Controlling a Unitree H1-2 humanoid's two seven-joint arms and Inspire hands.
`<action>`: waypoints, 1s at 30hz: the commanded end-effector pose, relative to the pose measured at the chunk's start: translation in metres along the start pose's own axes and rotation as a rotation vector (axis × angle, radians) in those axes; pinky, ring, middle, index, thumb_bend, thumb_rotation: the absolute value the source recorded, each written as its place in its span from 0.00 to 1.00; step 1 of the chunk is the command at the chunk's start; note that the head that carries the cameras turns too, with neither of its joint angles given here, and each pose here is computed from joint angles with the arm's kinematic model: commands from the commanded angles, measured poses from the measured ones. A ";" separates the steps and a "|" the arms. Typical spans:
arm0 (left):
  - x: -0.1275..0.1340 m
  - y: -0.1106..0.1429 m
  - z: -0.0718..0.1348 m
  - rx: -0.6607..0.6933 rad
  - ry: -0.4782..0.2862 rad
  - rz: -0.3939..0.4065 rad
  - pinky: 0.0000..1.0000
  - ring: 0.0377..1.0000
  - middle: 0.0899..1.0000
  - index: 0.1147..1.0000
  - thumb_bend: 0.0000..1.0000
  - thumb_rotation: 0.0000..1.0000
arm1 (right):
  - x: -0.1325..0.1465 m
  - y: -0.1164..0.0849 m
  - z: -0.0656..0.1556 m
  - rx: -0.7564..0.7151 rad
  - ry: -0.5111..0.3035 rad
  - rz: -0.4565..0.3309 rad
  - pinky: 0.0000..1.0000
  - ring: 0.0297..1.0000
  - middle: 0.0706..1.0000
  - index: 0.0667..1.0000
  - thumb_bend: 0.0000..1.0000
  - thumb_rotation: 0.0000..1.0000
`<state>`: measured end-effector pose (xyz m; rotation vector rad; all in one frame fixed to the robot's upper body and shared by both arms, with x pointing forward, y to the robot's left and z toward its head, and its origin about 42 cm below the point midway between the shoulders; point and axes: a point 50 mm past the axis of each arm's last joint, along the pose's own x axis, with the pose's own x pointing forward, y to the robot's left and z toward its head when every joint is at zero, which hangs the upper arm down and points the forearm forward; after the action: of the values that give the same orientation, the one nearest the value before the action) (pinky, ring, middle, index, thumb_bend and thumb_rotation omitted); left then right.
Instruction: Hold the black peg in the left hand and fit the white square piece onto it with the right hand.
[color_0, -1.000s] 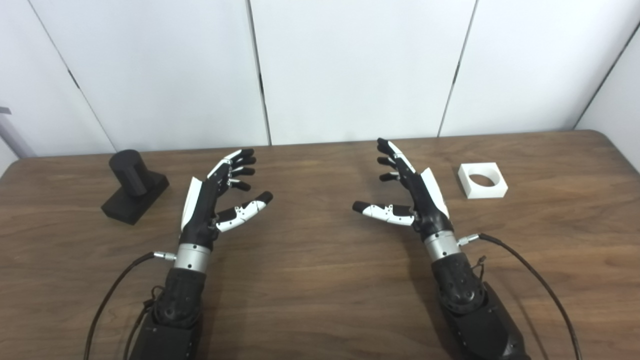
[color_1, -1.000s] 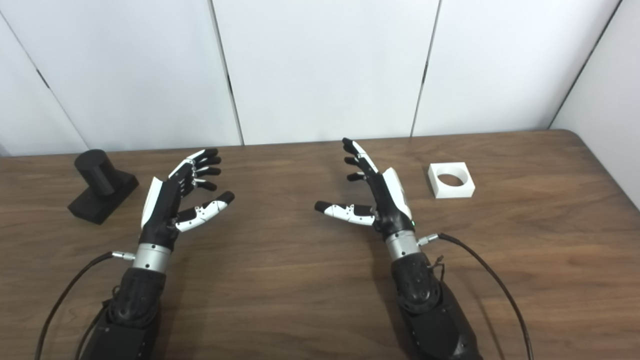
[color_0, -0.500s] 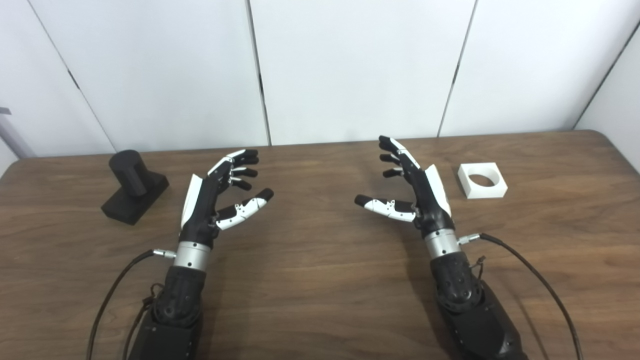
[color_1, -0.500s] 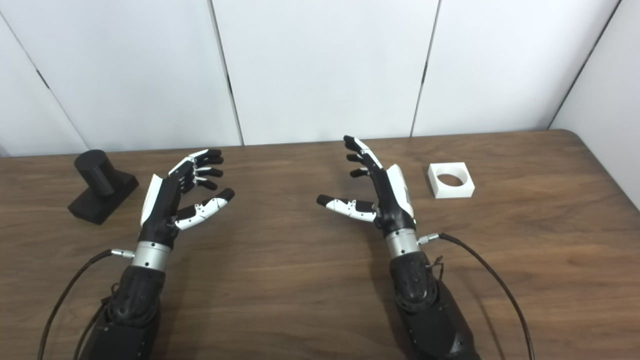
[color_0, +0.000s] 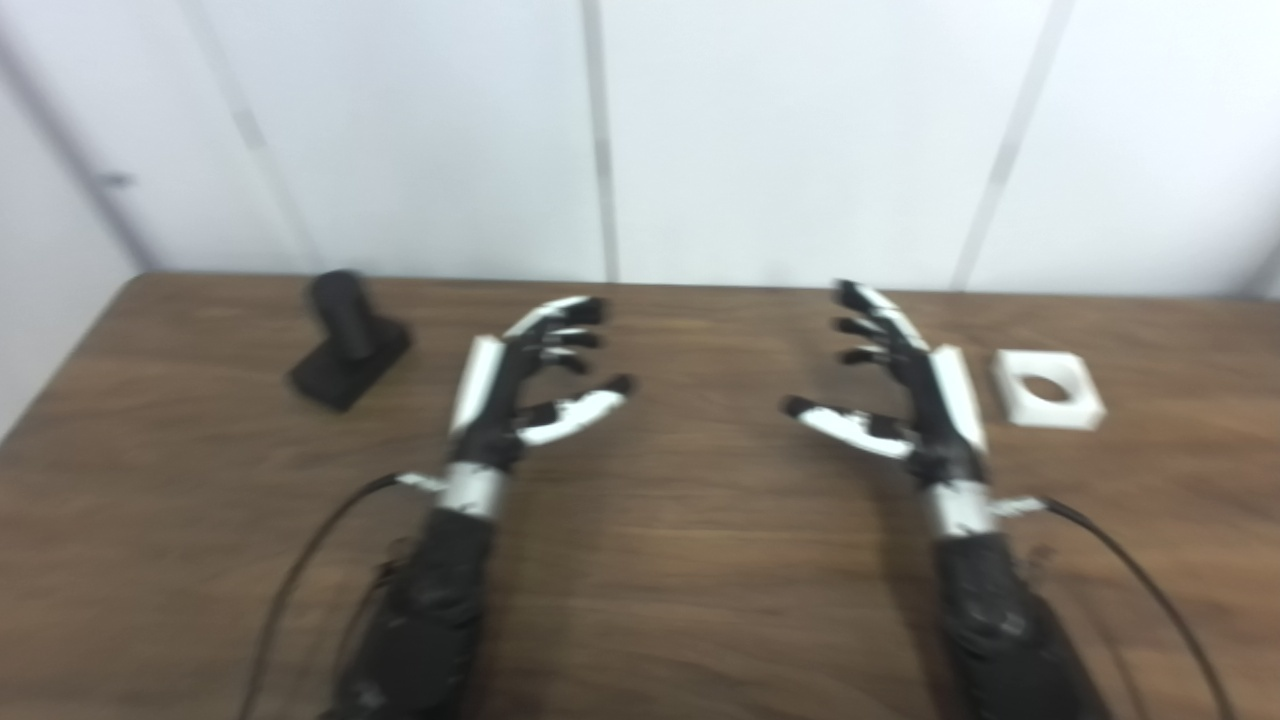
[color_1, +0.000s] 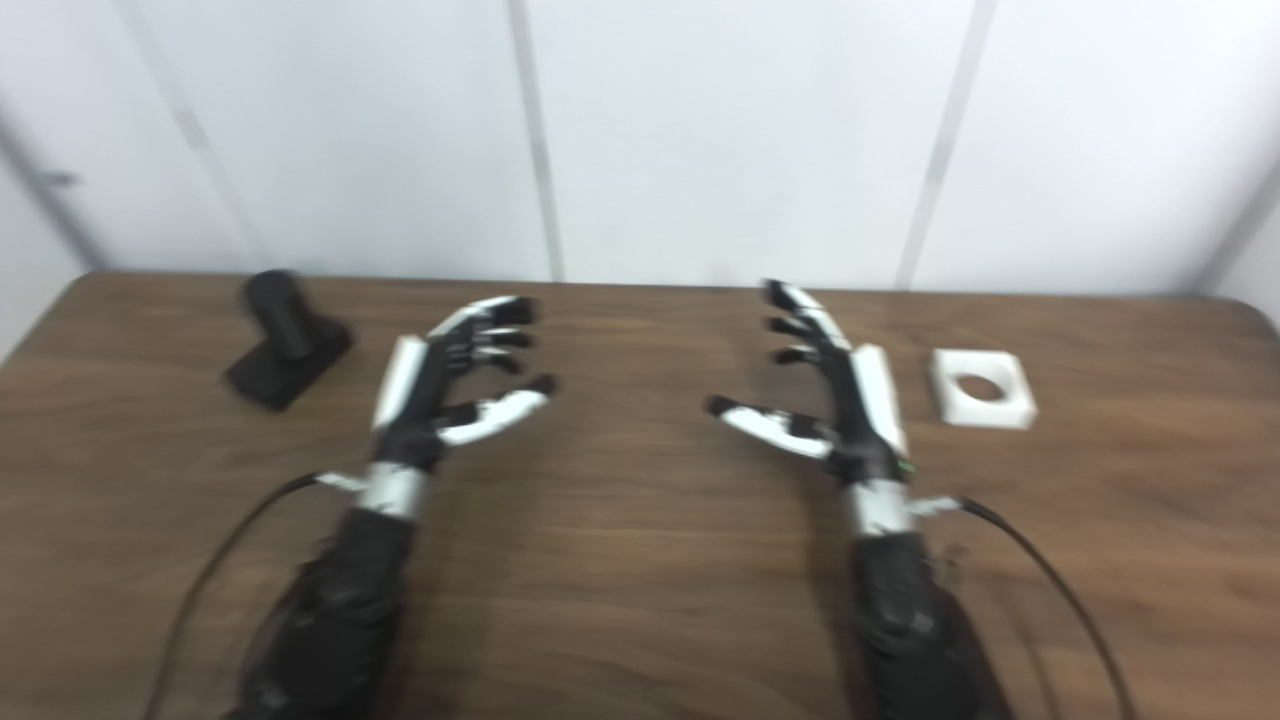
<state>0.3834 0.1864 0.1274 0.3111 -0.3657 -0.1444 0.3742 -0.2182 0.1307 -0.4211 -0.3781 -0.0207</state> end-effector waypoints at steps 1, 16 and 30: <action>0.017 -0.003 0.019 0.018 -0.074 0.016 0.55 0.68 0.74 0.73 0.68 0.27 | 0.012 -0.015 0.014 0.007 -0.090 -0.019 0.64 0.78 0.85 0.85 0.65 0.22; 0.012 -0.009 0.026 0.163 -0.101 0.028 0.67 0.72 0.71 0.69 0.67 0.29 | 0.006 -0.025 0.016 0.003 -0.067 -0.017 0.65 0.77 0.84 0.84 0.65 0.18; 0.017 0.029 0.035 0.417 -0.158 0.096 0.56 0.65 0.70 0.69 0.72 0.23 | 0.007 -0.030 0.016 0.001 -0.064 -0.007 0.64 0.76 0.83 0.83 0.64 0.08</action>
<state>0.3794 0.2011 0.1473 0.6945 -0.4760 -0.0407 0.3636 -0.2363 0.1373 -0.4260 -0.3708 0.0003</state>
